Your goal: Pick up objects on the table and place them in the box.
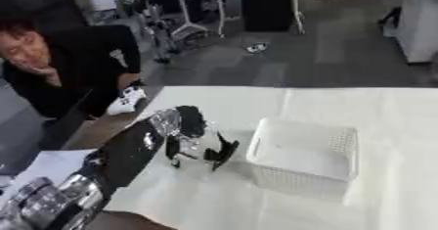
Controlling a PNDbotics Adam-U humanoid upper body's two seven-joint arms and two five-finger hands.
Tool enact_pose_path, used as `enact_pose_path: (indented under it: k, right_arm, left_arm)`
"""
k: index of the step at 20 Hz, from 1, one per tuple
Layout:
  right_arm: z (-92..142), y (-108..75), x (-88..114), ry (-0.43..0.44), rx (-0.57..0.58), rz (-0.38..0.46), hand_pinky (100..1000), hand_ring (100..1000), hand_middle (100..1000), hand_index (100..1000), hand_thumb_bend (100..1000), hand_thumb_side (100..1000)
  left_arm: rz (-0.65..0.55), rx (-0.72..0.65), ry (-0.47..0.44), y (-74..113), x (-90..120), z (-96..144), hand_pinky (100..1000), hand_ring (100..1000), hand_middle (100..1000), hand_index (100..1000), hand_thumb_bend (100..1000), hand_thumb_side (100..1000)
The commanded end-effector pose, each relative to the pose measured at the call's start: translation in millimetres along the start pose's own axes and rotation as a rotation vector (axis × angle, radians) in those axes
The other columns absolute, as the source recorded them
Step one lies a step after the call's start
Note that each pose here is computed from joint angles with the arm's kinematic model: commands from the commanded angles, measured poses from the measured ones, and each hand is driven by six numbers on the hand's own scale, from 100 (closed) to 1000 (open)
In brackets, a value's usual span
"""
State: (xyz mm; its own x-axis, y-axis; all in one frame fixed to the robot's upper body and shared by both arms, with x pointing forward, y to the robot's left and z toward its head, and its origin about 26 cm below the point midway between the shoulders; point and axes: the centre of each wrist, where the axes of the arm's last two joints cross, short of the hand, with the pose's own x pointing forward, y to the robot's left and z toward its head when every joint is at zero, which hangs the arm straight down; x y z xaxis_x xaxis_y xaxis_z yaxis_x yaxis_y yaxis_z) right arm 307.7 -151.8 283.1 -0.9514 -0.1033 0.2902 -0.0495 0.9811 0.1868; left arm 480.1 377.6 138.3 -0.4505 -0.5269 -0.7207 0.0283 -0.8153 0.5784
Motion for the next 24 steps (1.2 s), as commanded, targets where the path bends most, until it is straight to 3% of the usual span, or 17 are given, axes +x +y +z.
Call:
enact_pose_path:
  k: [1,7,13,24]
  right_arm:
    - [-6,4.8,6,-0.031,0.000,-0.024,459,535,583,854,287,1000]
    - [-6,3.7,6,-0.029,0.001,-0.018,458,535,583,853,289,1000]
    - [-6,2.3,5,-0.026,0.003,-0.011,458,534,583,853,289,1000]
    - [-4,-1.1,4,-0.020,0.007,0.005,456,534,583,852,293,1000]
  left_arm:
    - [0.079,0.059,0.002,-7.6,5,0,100,100,100,179,100,550]
    - [0.309,0.129,-0.023,-16.1,9,0,100,100,100,167,100,403]
    - [0.512,0.192,-0.030,-13.8,3,3,100,100,100,169,100,368]
    - [0.579,0.194,-0.014,10.8,-29,14,100,100,100,164,100,337]
